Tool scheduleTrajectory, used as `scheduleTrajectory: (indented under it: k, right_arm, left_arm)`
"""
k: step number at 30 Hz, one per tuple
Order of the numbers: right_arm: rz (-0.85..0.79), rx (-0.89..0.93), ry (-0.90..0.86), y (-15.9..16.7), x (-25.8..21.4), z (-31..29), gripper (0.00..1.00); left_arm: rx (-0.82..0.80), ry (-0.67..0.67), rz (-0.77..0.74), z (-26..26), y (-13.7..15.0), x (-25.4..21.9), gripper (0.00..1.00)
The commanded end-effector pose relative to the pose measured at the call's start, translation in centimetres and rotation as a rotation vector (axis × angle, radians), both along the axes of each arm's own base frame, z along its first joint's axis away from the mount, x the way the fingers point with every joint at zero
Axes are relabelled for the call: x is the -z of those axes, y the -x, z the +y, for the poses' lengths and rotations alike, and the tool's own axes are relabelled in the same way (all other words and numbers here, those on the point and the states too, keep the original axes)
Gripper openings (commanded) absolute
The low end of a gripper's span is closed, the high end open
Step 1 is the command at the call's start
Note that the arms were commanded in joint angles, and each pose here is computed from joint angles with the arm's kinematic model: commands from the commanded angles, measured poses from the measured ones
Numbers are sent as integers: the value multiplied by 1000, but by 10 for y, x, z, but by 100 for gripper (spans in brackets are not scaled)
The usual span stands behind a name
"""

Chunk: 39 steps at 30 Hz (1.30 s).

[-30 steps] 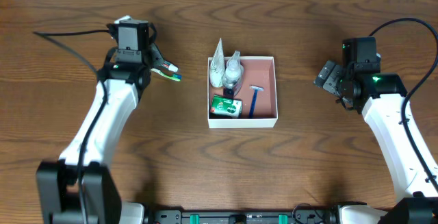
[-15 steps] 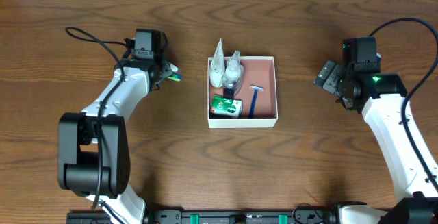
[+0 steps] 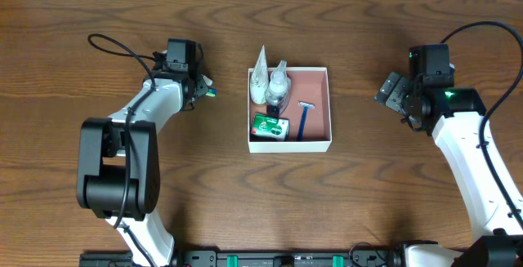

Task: Pack container
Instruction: 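Release the razor and grasp the green toothbrush with the left gripper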

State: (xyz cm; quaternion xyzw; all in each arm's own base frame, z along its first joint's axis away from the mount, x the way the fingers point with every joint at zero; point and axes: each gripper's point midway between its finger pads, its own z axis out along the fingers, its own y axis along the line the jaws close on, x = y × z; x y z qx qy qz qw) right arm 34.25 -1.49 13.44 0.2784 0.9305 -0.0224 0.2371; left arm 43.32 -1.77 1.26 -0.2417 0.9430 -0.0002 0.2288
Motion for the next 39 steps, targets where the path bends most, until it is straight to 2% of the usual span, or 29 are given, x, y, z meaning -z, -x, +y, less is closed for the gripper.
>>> scheduleTrajectory:
  k: [1,14,26,29,33,39]
  right_arm:
    - [2,25,4,0,1,-5,99]
    - [2,25,4,0,1,-5,99]
    - [2,25,4,0,1,-5,99]
    - [2,25,4,0,1,-5,99]
    - [2,25,4,0,1,-5,99]
    - [2,25,4,0,1,-5,99]
  left_arm:
    - [-13,12,2,-1,-2,5,43]
    - [-3,33,2,-5,-3,8,43]
    - [11,60,75,-10,7,32,41]
    - [10,57,100,-10,12,35,26]
    - [9,53,136,-9,21,38,11]
    - [7,47,204,-7,37,41,6]
